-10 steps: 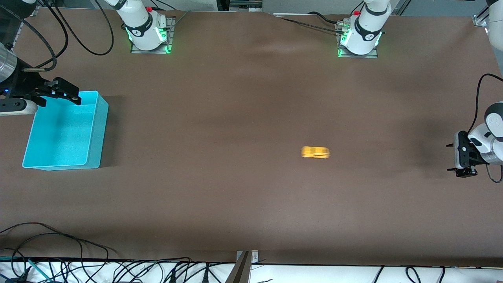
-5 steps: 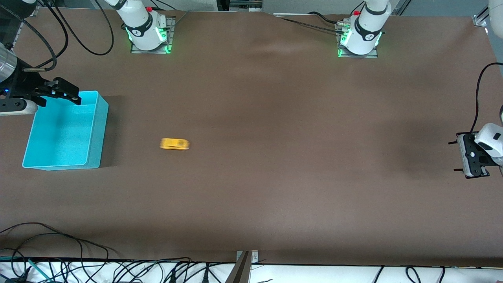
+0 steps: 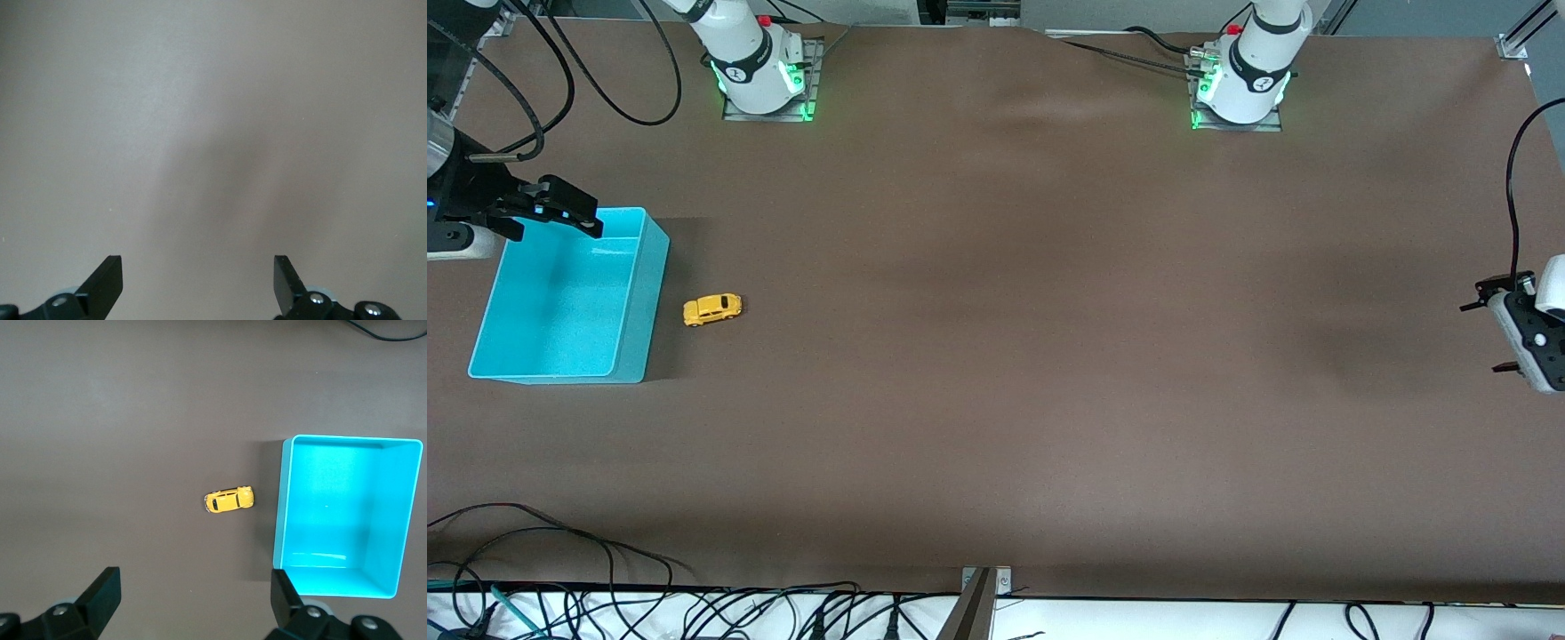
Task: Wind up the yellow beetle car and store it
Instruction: 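Reach the right gripper to the car while the left gripper withdraws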
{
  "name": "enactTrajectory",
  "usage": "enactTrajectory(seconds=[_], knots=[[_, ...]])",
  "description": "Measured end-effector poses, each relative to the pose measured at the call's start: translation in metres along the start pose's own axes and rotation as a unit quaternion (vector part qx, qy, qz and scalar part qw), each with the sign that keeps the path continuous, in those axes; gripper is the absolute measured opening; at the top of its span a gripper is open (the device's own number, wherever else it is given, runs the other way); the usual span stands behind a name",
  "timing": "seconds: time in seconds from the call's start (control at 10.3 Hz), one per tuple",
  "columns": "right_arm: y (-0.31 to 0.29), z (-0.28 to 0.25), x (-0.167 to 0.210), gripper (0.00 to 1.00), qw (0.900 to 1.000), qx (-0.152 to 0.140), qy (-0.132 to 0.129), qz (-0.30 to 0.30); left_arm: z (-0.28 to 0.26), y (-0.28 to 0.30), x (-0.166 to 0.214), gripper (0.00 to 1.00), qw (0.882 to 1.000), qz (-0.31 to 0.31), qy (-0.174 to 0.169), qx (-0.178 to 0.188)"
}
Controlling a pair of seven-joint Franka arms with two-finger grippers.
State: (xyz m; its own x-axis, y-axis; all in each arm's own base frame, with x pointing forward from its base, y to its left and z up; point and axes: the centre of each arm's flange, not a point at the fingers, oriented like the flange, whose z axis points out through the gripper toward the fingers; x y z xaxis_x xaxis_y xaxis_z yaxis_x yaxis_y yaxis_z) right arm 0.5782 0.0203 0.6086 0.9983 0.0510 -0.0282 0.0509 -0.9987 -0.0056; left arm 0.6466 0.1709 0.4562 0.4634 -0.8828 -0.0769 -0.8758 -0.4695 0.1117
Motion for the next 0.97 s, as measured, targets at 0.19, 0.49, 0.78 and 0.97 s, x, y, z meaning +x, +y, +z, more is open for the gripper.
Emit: enactTrajectory(seconds=[0.19, 0.49, 0.78, 0.97], knots=[[-0.001, 0.0, 0.0, 1.0, 1.0, 0.014, 0.0, 0.002, -0.031, 0.016, 0.003, 1.0, 0.997, -0.078, 0.003, 0.009], [-0.008, 0.005, 0.003, 1.0, 1.0, 0.015, -0.003, -0.004, -0.052, 0.047, 0.026, 1.0, 0.977, -0.209, 0.012, -0.031], [-0.012, 0.03, 0.016, 1.0, 1.0, 0.015, -0.018, -0.008, -0.068, 0.063, 0.045, 1.0, 0.954, -0.296, 0.017, -0.047], [-0.02, 0.06, 0.035, 1.0, 0.999, 0.015, -0.018, -0.023, -0.087, 0.082, 0.067, 1.0, 0.946, -0.32, 0.021, -0.04]])
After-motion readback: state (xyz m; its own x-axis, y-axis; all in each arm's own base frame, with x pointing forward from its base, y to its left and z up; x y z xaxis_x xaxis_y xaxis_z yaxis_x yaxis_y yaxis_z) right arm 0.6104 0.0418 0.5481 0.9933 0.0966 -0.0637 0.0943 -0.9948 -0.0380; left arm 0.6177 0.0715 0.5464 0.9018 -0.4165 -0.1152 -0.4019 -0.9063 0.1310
